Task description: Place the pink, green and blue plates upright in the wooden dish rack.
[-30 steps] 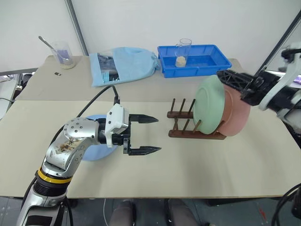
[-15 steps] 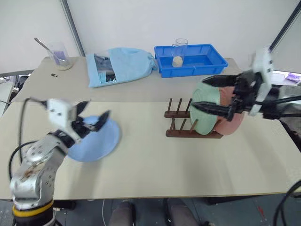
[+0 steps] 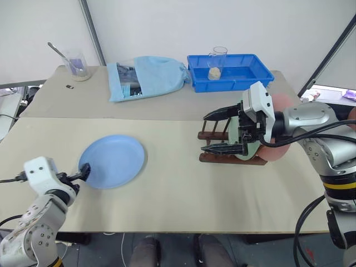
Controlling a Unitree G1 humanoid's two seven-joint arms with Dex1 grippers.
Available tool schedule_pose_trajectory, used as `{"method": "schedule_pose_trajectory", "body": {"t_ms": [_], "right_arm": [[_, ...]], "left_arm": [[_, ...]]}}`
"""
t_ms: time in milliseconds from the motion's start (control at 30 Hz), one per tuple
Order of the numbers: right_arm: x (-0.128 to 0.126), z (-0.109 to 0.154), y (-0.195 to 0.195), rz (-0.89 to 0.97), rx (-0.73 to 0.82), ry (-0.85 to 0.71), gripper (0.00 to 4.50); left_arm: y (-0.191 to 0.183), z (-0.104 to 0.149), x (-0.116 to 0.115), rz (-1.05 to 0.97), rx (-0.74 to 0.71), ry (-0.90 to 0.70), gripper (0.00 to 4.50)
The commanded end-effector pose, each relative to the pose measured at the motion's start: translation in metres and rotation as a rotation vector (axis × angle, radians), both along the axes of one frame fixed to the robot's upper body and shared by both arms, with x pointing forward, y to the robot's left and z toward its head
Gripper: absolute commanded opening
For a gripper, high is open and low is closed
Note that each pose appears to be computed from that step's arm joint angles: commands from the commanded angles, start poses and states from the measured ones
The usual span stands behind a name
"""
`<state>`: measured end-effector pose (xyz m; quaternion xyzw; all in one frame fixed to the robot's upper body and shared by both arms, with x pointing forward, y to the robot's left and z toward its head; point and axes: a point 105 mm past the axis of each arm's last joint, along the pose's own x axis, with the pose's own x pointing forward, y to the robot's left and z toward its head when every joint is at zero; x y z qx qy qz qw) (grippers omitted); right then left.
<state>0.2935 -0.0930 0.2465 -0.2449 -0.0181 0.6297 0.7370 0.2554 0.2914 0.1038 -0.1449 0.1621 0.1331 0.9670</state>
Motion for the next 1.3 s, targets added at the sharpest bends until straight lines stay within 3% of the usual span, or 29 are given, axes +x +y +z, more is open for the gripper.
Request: {"method": "schedule_pose_trajectory", "body": {"t_ms": [33, 133, 400, 667, 767, 1033, 1133, 1300], "right_arm": [[-0.003, 0.010, 0.002, 0.030, -0.019, -0.076, 4.48], [-0.004, 0.009, 0.002, 0.043, -0.038, -0.092, 4.50], [-0.007, 0.011, 0.011, 0.080, -0.039, -0.112, 4.50], [-0.003, 0.005, 0.054, 0.184, -0.087, -0.258, 4.50], [0.018, 0.001, 0.081, 0.143, -0.124, -0.375, 4.50], [0.056, -0.012, 0.116, 0.070, -0.226, -0.635, 4.50], [0.065, -0.017, 0.117, 0.057, -0.267, -0.704, 3.71], [0.075, -0.024, 0.116, 0.038, -0.310, -0.765, 1.92]], "left_arm": [[-0.010, -0.013, 0.006, 0.011, -0.093, 0.067, 4.50], [-0.014, -0.019, 0.010, 0.023, -0.138, 0.117, 3.61], [-0.020, -0.007, 0.025, 0.033, -0.183, 0.092, 0.03], [-0.065, 0.083, 0.083, -0.113, -0.228, -0.181, 0.03], [-0.083, 0.113, 0.103, -0.146, -0.239, -0.240, 0.03], [-0.105, 0.139, 0.121, -0.188, -0.281, -0.275, 0.03], [-0.104, 0.140, 0.122, -0.188, -0.269, -0.270, 0.00], [-0.100, 0.136, 0.122, -0.181, -0.261, -0.255, 0.00]]}}
